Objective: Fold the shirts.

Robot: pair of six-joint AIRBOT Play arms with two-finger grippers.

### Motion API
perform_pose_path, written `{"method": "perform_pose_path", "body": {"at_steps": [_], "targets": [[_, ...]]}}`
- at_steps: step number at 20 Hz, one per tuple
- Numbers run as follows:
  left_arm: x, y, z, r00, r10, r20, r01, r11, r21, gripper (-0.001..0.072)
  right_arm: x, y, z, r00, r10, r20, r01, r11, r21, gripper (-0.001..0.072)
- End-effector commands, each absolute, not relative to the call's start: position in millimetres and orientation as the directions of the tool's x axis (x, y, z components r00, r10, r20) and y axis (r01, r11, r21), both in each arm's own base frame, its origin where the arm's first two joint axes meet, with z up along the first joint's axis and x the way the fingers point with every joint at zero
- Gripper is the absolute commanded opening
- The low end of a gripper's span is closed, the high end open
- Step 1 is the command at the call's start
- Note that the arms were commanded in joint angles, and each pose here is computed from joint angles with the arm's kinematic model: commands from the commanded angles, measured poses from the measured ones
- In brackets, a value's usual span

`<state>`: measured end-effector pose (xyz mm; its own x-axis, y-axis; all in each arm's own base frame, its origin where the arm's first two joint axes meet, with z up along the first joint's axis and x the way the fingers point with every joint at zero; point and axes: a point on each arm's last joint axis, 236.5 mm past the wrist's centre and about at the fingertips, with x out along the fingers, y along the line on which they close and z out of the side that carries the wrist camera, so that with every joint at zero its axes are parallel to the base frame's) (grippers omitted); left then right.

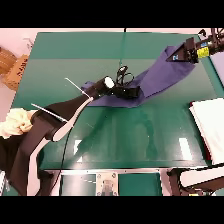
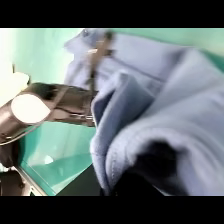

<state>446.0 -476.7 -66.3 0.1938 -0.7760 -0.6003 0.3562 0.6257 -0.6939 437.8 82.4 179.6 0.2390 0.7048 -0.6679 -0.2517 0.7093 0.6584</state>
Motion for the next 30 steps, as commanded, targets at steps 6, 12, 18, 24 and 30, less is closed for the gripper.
{"method": "perform_pose_path", "body": {"at_steps": [6, 12, 18, 24, 30], "targets": [[472.4, -403.7, 15.4, 0.046, -0.808, -0.587, 0.497, 0.528, -0.688, 0.0030, 440.2, 113.3, 186.1, 0.252, 0.684, -0.685, -0.261, 0.729, 0.632, 0.0019], [527.5, -183.7, 72.1, 0.297, -0.512, -0.806, 0.366, 0.840, -0.399, 0.0031, 459.0, 207.2, 186.9, 0.295, 0.732, -0.614, -0.345, 0.681, 0.646, 0.0019], [528.8, -75.5, 111.5, 0.394, -0.442, -0.806, 0.219, 0.897, -0.384, 0.0032, 460.3, 387.2, 77.1, 0.198, 0.802, -0.564, -0.355, 0.595, 0.721, 0.0020], [520.6, -58.0, 86.6, 0.344, -0.426, -0.837, 0.175, 0.905, -0.389, 0.0032, 427.3, 475.6, -1.3, 0.106, 0.828, -0.550, -0.377, 0.546, 0.748, 0.0367], [519.1, -53.2, 80.1, 0.335, -0.406, -0.850, 0.179, 0.913, -0.366, 0.0031, 480.9, 307.0, 30.9, 0.086, 0.788, -0.609, -0.241, 0.610, 0.755, 0.0373]]}}
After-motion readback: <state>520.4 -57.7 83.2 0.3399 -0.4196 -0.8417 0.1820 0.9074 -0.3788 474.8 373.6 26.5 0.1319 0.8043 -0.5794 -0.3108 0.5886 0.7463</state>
